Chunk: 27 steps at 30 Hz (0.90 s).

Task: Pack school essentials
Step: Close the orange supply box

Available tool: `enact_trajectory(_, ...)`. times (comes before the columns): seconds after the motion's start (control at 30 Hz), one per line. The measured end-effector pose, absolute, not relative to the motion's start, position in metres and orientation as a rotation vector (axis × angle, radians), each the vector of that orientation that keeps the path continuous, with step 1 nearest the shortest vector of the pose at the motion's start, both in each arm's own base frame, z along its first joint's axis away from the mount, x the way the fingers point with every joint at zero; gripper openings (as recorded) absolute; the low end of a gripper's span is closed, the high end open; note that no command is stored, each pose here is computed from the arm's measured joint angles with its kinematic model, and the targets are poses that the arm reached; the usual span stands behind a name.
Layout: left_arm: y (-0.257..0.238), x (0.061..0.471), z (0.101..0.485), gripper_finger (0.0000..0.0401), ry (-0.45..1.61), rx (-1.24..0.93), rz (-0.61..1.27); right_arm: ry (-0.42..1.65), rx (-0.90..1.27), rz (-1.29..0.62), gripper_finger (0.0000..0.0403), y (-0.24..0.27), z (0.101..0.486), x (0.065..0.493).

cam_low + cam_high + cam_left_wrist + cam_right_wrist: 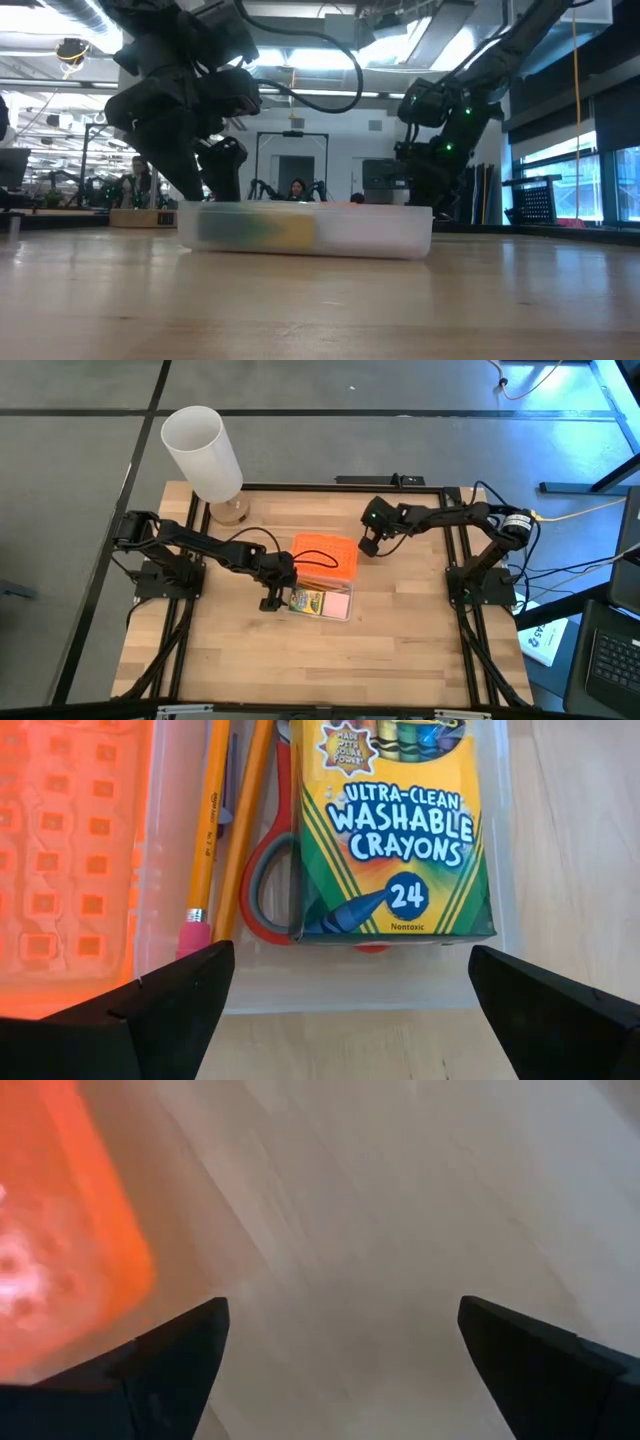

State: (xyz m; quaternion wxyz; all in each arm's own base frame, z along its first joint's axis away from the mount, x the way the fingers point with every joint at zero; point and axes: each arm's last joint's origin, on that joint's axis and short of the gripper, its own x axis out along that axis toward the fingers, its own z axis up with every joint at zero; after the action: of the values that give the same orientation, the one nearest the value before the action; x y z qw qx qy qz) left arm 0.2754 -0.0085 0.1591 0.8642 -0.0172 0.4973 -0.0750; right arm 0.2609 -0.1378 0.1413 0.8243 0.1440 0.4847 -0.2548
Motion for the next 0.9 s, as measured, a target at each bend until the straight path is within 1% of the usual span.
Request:
enact_trajectory(0.1,-0.008,0.275,0.159,0.0398,1.042,-0.038,-0.156,0.978,0.311,-0.504,0.0395,-0.138,0.141,0.264)
enact_trajectory(0.57,-0.008,0.275,0.159,0.0398,1.043,-0.039,-0.156,0.955,0.363,-0.533,0.0395,-0.138,0.141,0.264)
enact_trajectory(0.8,-0.009,0.275,0.159,0.0398,1.043,-0.040,-0.156,0.964,0.371,-0.535,0.0395,-0.137,0.140,0.264)
enact_trajectory(0.9,-0.009,0.275,0.159,0.0398,1.043,-0.040,-0.156,1.002,0.389,-0.534,0.0395,-0.134,0.128,0.267)
